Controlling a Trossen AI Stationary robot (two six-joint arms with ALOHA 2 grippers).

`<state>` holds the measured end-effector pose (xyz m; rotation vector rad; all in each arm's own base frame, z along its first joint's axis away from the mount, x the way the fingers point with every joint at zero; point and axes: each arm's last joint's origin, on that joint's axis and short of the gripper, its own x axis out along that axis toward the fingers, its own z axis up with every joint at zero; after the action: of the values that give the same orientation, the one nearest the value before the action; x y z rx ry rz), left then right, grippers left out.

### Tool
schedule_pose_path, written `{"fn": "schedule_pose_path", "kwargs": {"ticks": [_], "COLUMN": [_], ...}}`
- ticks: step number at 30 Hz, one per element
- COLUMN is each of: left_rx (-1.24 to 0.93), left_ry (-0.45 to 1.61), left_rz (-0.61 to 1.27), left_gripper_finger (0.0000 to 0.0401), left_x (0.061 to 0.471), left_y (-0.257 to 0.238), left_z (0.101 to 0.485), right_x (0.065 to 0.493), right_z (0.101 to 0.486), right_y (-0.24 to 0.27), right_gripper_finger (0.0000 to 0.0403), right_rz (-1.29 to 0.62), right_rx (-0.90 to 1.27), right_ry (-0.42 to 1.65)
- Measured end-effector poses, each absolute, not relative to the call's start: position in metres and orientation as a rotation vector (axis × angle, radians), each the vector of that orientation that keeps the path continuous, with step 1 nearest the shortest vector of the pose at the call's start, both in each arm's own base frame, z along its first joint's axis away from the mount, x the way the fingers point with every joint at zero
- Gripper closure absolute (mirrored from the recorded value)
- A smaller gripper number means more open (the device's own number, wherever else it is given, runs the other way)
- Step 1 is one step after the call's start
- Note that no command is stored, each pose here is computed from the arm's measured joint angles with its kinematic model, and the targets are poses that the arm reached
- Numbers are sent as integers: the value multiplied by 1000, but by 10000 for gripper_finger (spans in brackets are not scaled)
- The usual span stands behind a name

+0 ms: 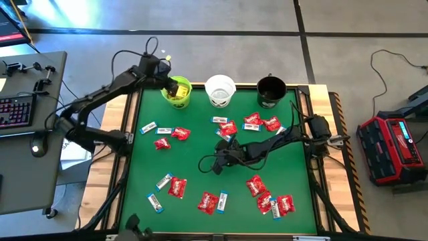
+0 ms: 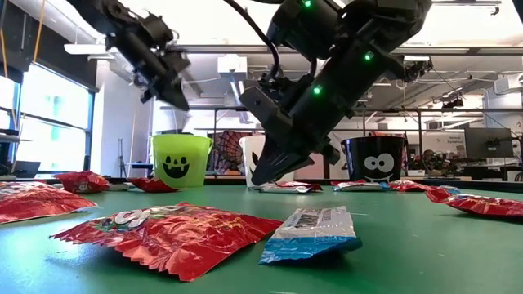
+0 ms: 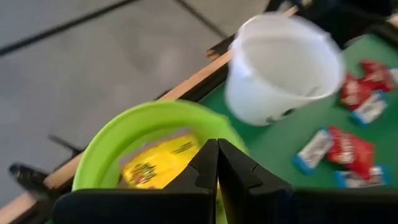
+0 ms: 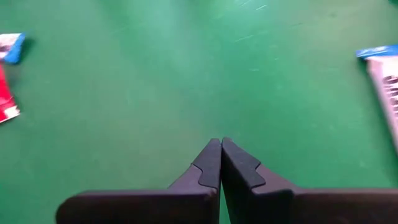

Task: Sort candy by brand, put in halloween buckets
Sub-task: Put the red candy into the white bucket

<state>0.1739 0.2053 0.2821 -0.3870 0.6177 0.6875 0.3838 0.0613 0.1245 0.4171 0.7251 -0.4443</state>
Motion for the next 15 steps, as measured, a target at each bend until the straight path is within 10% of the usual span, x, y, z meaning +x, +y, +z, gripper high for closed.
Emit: {"fn": "schedule_pose_path", "kwargs": {"ticks": [15], "left_rx": [-189], "left_ry": [462], "left_rz": [535], "left_gripper_finger": [401], "left_x": [171], "left_y": [122], "left_z": [338], "right_x": [390], "right_z": [131], "right_y": [60], "right_gripper_finger": [403], "right_rz": [-381], "right_rx": [449], "right_ry": [667]}}
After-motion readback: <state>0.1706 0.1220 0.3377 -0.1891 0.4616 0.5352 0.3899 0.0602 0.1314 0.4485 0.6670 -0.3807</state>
